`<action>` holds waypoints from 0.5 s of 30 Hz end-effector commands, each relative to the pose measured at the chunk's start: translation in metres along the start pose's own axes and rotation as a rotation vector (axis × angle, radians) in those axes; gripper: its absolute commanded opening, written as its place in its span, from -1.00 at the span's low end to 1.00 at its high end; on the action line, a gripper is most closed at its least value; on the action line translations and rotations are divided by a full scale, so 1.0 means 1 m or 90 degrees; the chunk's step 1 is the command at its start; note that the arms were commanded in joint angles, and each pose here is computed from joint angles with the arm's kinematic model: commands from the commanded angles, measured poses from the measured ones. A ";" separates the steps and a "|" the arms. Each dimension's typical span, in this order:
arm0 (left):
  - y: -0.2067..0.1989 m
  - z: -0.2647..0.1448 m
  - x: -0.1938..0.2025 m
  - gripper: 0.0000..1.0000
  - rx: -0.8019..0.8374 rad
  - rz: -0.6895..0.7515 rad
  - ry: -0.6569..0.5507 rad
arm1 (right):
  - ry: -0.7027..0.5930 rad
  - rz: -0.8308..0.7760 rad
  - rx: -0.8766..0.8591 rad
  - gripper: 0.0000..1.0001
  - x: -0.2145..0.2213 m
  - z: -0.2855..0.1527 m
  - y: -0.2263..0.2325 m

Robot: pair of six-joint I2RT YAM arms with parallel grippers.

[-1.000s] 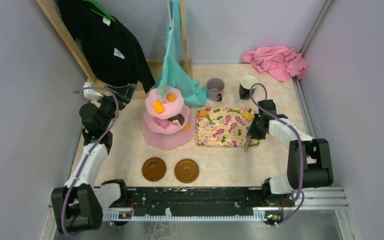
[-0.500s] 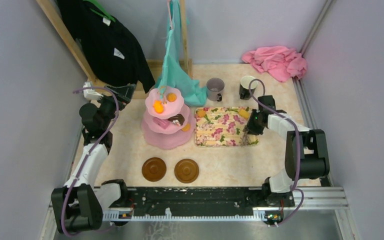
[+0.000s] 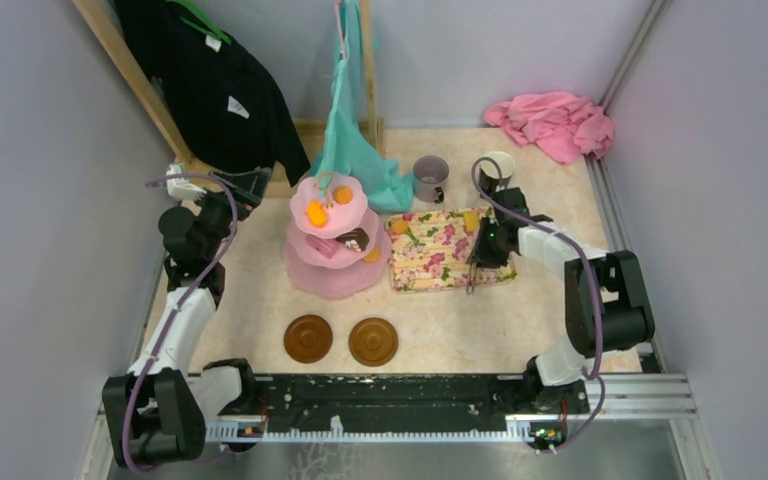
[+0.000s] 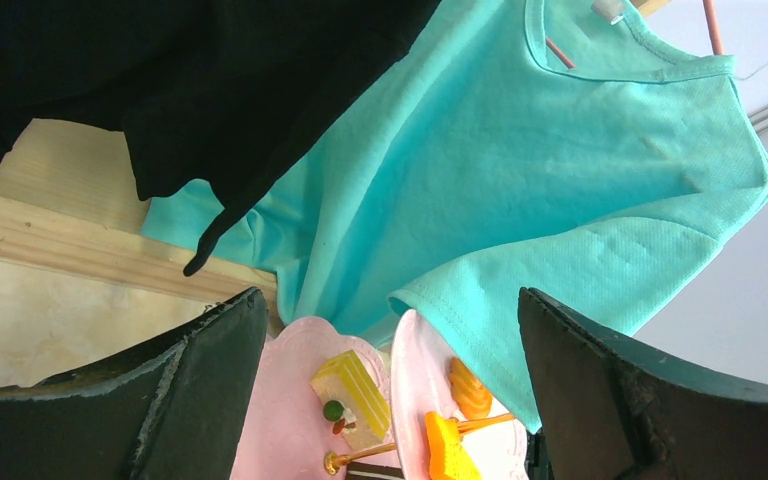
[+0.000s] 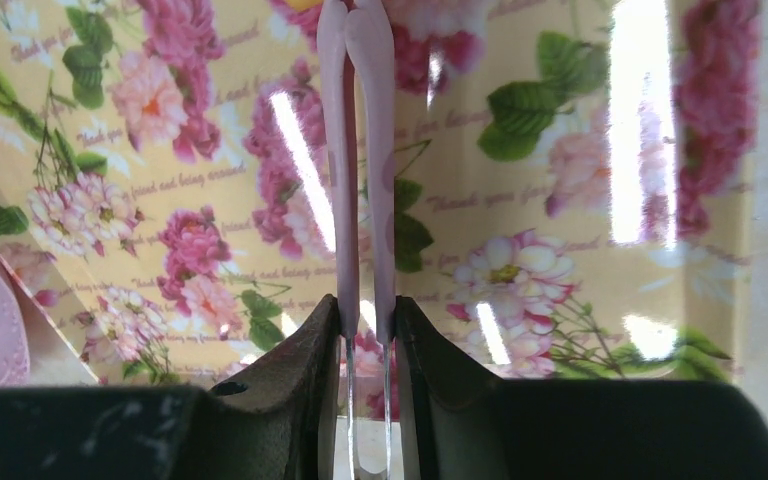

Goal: Serve the afternoon tea
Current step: Adjust the tray at the center of the board.

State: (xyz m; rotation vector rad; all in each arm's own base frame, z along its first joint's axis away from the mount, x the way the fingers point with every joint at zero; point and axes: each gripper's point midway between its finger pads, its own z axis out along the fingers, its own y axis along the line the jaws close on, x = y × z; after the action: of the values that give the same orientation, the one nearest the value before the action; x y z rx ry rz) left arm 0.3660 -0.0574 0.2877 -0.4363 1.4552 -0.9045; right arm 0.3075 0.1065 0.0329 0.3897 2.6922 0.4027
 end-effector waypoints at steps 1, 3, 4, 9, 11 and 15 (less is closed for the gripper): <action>-0.012 -0.002 -0.008 0.99 0.025 0.016 -0.017 | -0.029 -0.025 -0.040 -0.67 -0.012 -0.006 0.032; -0.012 -0.002 -0.008 0.98 0.025 0.016 -0.016 | -0.021 -0.039 -0.049 -0.67 -0.006 -0.004 0.041; -0.012 -0.002 -0.008 0.98 0.026 0.016 -0.016 | -0.018 -0.046 -0.052 -0.67 -0.004 -0.004 0.045; -0.012 -0.002 -0.008 0.99 0.025 0.018 -0.017 | -0.009 -0.081 -0.060 -0.68 0.006 -0.006 0.062; -0.012 -0.002 -0.008 0.99 0.025 0.018 -0.017 | -0.019 -0.088 -0.053 -0.68 0.004 -0.012 0.061; -0.011 -0.002 -0.007 0.99 0.026 0.014 -0.015 | -0.053 -0.110 -0.004 -0.66 -0.008 -0.025 0.046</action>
State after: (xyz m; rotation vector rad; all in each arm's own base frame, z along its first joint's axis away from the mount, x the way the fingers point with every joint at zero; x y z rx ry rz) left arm 0.3656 -0.0574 0.2884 -0.4352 1.4536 -0.9046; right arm 0.2947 0.1526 0.0378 0.1922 2.7243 0.4184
